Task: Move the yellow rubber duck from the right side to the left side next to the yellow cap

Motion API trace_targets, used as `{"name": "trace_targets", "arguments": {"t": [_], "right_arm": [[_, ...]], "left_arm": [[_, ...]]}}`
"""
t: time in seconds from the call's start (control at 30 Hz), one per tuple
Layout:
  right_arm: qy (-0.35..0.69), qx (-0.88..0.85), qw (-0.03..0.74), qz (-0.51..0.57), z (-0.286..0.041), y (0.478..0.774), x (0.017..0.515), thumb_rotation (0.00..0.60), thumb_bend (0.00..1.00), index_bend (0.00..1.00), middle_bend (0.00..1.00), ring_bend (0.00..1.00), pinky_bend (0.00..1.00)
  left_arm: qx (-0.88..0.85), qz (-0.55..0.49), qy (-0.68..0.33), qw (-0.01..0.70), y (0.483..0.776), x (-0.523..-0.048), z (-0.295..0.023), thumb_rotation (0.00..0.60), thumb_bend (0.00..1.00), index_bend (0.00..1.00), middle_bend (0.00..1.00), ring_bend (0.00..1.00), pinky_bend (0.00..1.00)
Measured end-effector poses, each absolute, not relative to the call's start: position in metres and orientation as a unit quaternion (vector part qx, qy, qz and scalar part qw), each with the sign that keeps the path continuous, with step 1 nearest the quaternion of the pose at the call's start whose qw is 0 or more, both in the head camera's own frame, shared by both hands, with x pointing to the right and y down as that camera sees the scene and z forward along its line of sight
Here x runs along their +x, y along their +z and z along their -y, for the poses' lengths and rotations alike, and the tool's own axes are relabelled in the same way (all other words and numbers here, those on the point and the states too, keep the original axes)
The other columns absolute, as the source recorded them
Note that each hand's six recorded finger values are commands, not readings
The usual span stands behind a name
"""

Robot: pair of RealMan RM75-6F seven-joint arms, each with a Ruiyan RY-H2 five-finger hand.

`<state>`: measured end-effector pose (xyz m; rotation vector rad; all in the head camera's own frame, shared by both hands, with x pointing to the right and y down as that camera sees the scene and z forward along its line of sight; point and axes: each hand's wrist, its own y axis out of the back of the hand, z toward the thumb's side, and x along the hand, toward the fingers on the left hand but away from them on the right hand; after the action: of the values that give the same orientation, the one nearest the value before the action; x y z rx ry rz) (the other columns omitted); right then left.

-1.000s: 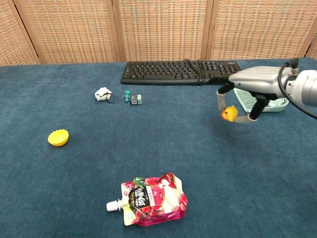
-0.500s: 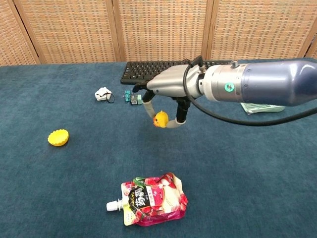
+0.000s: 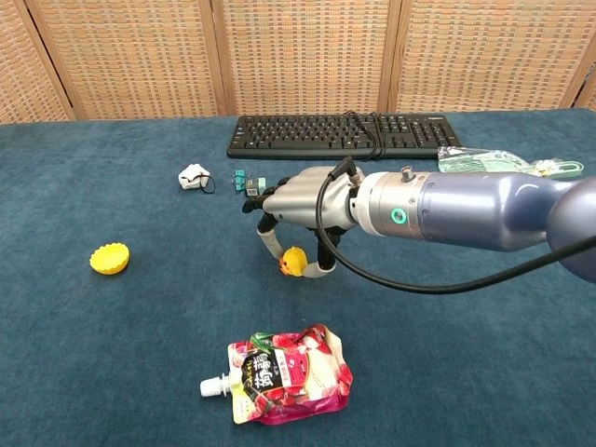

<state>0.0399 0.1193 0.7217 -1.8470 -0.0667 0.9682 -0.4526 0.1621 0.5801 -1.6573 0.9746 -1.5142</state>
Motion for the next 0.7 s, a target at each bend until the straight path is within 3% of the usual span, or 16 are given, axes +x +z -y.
{"name": "trace_targets", "arguments": {"t": [0.1, 0.23, 0.5, 0.7], "right_arm": [[0.403, -0.759, 0.51, 0.023, -0.121, 0.724, 0.042, 0.6, 0.31, 0.51, 0.0, 0.0, 0.0], [0.402, -0.753, 0.52, 0.024, -0.121, 0.723, 0.043, 0.6, 0.09, 0.3, 0.0, 0.0, 0.0], [0.402, -0.745, 0.531, 0.043, -0.113, 0.708, 0.054, 0.6, 0.08, 0.26, 0.0, 0.0, 0.0], [0.414, -0.727, 0.542, 0.077, -0.097, 0.684, 0.09, 0.6, 0.08, 0.24, 0.0, 0.0, 0.0]], "left_arm": [[-0.636, -0.375, -0.581, 0.341, 0.579, -0.453, -0.162, 0.6, 0.0, 0.0, 0.0, 0.0, 0.0], [-0.636, -0.376, -0.581, 0.341, 0.579, -0.453, -0.162, 0.6, 0.0, 0.0, 0.0, 0.0, 0.0], [-0.637, -0.377, -0.579, 0.343, 0.578, -0.452, -0.163, 0.6, 0.0, 0.0, 0.0, 0.0, 0.0], [-0.638, -0.382, -0.573, 0.345, 0.574, -0.452, -0.163, 0.6, 0.0, 0.0, 0.0, 0.0, 0.0]]}}
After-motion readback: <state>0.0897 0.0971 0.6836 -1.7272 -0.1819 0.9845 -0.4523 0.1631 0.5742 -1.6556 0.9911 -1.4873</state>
